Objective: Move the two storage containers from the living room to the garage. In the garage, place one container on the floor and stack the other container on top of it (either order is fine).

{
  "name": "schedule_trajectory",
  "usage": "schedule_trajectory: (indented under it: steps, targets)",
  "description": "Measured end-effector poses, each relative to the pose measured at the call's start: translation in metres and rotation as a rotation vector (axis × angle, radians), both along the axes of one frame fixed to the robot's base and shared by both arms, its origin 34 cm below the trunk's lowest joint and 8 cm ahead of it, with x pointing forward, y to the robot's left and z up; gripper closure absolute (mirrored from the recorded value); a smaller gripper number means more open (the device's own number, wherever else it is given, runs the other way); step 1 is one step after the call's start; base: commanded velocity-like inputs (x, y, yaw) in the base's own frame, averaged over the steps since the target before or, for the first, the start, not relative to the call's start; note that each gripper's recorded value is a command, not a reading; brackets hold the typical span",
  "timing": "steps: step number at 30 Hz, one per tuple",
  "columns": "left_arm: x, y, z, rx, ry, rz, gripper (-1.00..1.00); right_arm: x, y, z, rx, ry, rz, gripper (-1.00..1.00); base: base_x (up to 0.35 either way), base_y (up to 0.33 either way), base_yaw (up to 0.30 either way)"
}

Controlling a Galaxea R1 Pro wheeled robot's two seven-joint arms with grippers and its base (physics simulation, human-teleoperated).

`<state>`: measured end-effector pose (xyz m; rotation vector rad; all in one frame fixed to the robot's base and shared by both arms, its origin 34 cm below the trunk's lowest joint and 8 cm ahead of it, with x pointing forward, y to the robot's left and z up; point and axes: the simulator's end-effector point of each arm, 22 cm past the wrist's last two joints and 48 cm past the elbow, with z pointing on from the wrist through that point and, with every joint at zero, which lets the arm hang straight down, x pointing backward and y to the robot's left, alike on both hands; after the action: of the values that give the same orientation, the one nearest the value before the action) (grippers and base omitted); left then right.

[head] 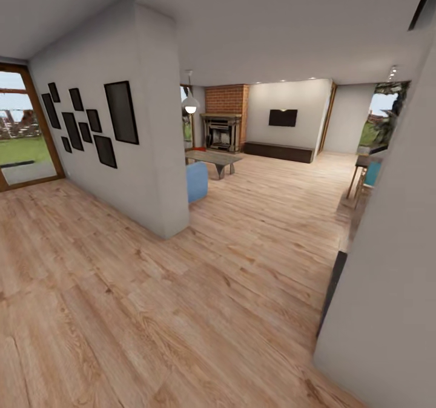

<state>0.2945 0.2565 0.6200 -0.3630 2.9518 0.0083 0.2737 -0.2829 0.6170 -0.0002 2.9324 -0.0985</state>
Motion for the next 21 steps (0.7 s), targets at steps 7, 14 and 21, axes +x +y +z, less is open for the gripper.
schedule_trajectory:
  steps: [7,14,21]
  targets:
    - [0.0014,-0.0012,0.0002,0.000,-0.006,0.000,-1.00,0.0000,-0.0006,0.0000,-0.001,0.000,0.000,-1.00,0.324,0.000,0.000]
    - [0.0019,-0.0011,0.0003,0.000,-0.009,0.000,-1.00,-0.0002,-0.0006,0.0000,-0.001,0.001,0.002,-1.00,0.324,0.000,0.000]
    - [0.0020,-0.0010,0.0004,0.001,-0.009,0.000,-1.00,-0.0003,-0.0005,0.0000,-0.002,0.002,0.009,-1.00,0.324,0.000,0.000]
